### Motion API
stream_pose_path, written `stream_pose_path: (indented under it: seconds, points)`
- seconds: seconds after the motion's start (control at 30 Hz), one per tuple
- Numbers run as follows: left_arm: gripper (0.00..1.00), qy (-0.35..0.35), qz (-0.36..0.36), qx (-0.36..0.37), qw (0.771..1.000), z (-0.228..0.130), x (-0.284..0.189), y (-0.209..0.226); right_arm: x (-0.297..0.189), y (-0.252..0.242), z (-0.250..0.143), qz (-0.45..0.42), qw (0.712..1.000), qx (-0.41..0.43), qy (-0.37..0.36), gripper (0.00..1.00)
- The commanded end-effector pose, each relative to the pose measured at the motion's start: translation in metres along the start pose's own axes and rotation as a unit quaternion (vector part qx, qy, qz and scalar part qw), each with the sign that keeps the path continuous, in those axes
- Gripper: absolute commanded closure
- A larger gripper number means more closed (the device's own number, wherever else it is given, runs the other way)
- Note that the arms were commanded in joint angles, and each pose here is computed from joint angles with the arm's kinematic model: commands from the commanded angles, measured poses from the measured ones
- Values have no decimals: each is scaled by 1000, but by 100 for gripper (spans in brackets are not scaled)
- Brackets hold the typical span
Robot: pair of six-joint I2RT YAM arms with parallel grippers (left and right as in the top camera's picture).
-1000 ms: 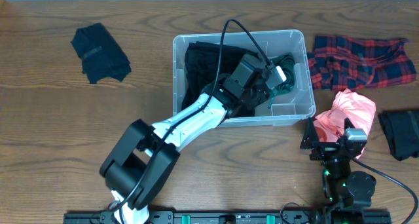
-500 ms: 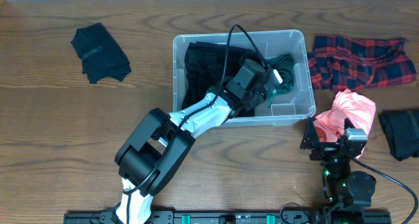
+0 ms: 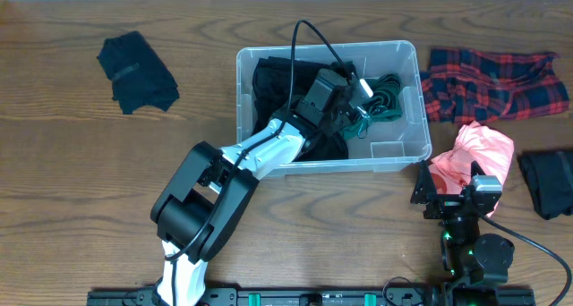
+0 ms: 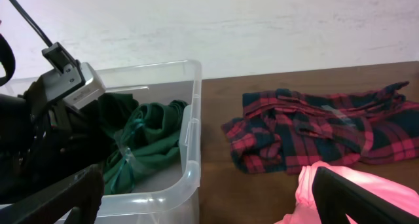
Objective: Pack container
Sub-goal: 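Push and tuck the green garment down inside the bin with the left gripper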
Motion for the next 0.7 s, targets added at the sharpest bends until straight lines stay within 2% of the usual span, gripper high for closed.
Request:
stream_pose_path:
  seconds: [0.0,0.07,0.13,0.17,0.37,0.5,0.57,0.6,0.63,0.67]
  points:
    - [86,3,17,3,1000,2,-3,5,0,2,-1,6,1000,3,0,1]
    - [79,6,12,7,1000,3,-6,0,0,2,-1,6,1000,3,0,1]
    - [58,14,5,12,1000,4,-12,-7,0,2,-1,6,1000,3,0,1]
    - [53,19,1,14,1000,5,-16,-10,0,2,-1,6,1000,3,0,1]
    - [42,29,-16,14,999,21,-55,-24,0,2,-1,6,1000,3,0,1]
    - [41,0,-20,13,1000,45,-95,-28,0,2,-1,6,1000,3,0,1]
    - [59,-36,-33,15,999,63,-115,-31,0,2,-1,6,1000,3,0,1]
    - [88,-54,-40,13,998,71,-122,-32,0,2,-1,6,1000,3,0,1]
    - [94,-77,-48,-1,996,80,-129,-33,0,2,-1,6,1000,3,0,1]
    - [94,-95,-54,-16,994,88,-133,-33,0,2,-1,6,1000,3,0,1]
Point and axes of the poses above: each gripper's point midway between its finger pads, its own x axis out along the fingers, its own y axis along the line the jaws close on, z = x × y, the point moved 5 cm from there along -x, back along the fingers, and after that the axes turned 8 degrees about -x, right-handed, at the moved point
